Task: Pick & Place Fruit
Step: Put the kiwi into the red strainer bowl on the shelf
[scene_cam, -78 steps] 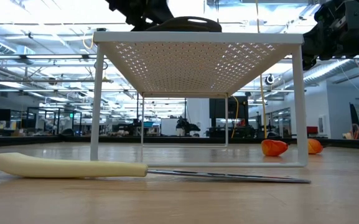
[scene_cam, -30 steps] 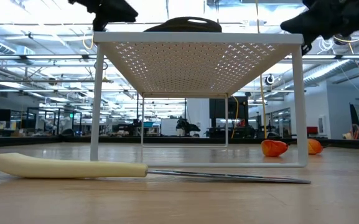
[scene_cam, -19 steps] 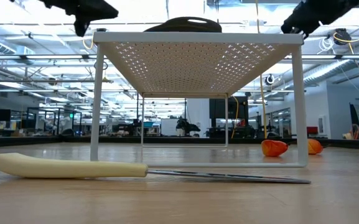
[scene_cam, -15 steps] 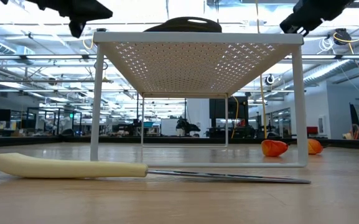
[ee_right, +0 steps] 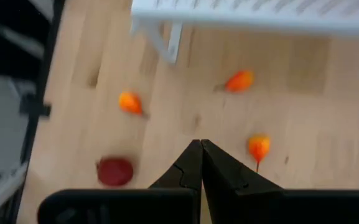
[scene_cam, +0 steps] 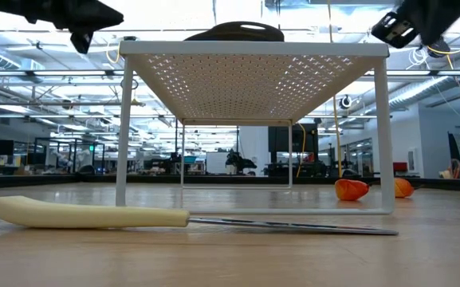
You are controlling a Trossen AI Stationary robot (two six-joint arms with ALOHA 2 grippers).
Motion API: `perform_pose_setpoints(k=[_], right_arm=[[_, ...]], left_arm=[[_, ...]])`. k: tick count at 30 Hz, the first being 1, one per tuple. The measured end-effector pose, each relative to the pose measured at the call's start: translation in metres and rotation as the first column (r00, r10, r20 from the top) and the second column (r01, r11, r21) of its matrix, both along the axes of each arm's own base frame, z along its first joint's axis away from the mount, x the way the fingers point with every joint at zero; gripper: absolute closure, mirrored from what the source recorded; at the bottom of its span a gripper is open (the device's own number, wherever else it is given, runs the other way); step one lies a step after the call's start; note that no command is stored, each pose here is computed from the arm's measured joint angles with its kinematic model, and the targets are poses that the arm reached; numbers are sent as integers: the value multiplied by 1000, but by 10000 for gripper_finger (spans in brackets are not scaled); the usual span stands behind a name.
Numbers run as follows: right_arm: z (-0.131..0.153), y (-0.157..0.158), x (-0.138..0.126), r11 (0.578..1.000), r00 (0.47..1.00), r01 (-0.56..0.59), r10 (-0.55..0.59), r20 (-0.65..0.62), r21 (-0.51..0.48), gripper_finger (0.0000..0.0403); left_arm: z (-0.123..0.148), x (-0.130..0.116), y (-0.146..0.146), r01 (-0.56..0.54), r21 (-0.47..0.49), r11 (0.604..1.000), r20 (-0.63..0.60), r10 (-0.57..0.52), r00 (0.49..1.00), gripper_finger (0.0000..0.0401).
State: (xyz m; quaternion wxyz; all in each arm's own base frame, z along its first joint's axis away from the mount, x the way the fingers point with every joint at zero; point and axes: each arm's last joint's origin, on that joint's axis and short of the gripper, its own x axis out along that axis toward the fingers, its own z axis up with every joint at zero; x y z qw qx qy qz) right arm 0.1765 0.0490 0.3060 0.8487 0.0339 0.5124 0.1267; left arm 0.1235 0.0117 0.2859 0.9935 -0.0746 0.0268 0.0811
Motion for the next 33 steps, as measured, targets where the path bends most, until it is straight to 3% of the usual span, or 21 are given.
perform_pose_setpoints(k=[5,10,16,26,33], right_arm=[[-12,13,7,997,979,-67,59,-194,-37,403],[-26,15,5,995,919,-84,59,-390,-48,403],[-31,13,5,994,890,-82,43,-455,-67,388],[-31,11,5,995,889,-78,40,-455,-65,273],[-45,10,0,992,864,-100,47,-502,-78,181]], left_arm=[[-5,-8,-1,0,9,1000,22,-1,1000,398],[-4,-12,-1,0,23,1000,40,-1,999,378],[-4,-11,-1,1,27,1000,35,-2,999,370],[-4,-11,-2,39,8,999,38,-39,999,399],[-4,-11,-2,39,5,999,38,-39,998,377]])
